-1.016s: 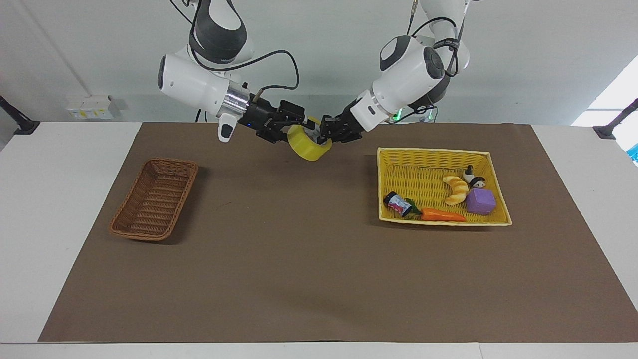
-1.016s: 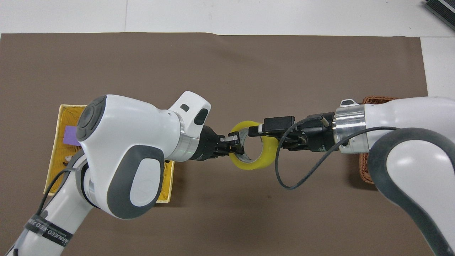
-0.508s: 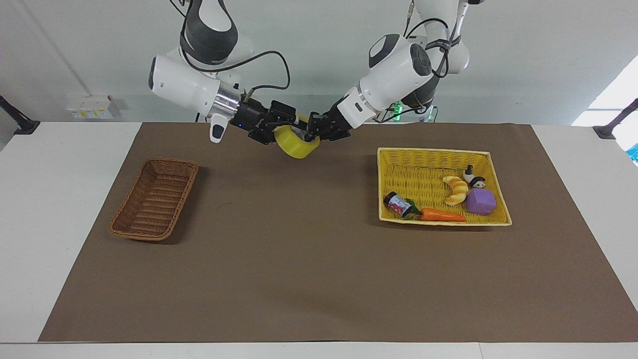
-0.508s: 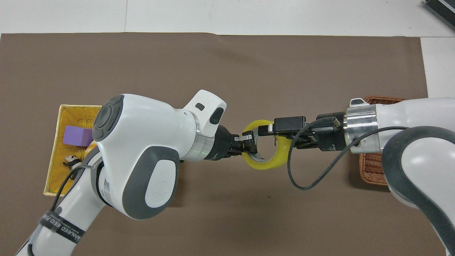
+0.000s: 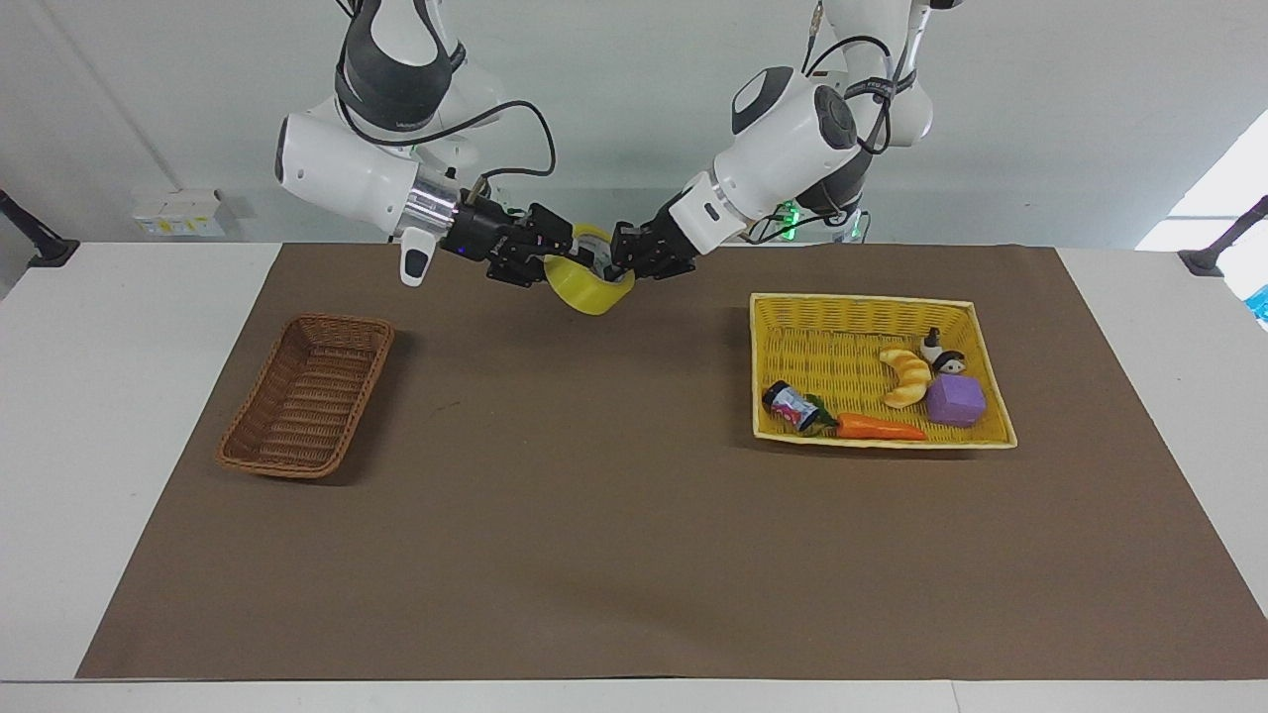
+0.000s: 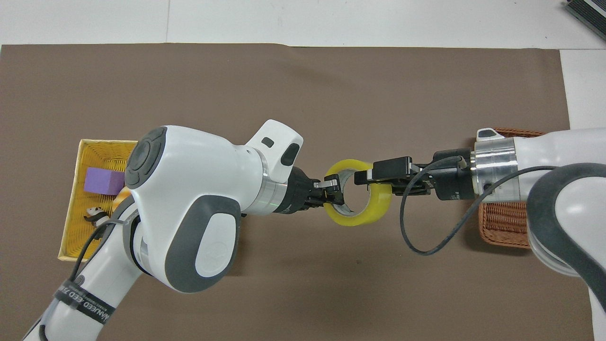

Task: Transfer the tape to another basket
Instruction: 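Grasp the tape with the right gripper and open the left gripper, then carry the tape to the basket while the left gripper withdraws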

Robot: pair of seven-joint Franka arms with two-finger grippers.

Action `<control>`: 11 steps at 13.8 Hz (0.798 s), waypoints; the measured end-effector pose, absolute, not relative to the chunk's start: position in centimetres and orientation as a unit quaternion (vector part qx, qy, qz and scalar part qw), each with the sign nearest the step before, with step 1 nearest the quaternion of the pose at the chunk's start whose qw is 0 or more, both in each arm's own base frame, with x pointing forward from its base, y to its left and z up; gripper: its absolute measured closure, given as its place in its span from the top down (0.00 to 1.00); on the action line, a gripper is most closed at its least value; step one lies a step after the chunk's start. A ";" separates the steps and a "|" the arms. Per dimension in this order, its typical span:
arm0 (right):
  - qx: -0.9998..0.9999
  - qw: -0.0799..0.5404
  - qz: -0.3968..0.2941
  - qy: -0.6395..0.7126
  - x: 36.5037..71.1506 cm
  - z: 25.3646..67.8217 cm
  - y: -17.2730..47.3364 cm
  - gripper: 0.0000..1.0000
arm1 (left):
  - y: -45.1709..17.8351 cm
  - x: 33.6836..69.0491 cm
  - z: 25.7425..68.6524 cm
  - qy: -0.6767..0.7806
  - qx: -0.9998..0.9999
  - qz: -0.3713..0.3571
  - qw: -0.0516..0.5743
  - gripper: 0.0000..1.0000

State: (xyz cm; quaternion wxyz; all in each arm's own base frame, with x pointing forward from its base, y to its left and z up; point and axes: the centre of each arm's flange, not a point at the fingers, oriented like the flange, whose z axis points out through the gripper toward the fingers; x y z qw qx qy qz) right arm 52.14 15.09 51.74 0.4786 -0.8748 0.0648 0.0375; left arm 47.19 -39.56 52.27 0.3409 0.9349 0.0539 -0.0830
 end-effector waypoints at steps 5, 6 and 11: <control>-0.874 0.479 0.041 0.074 52.1 51.7 14.9 0.49 | -39.6 47.3 52.5 0.056 0.934 -0.077 0.344 0.27; -0.874 0.479 0.042 0.075 52.1 51.6 14.9 0.48 | -39.6 47.4 52.8 0.057 0.933 -0.072 0.347 0.34; -0.874 0.476 0.043 0.085 52.2 51.0 14.0 0.05 | -38.1 47.6 55.1 0.062 0.931 -0.056 0.355 0.91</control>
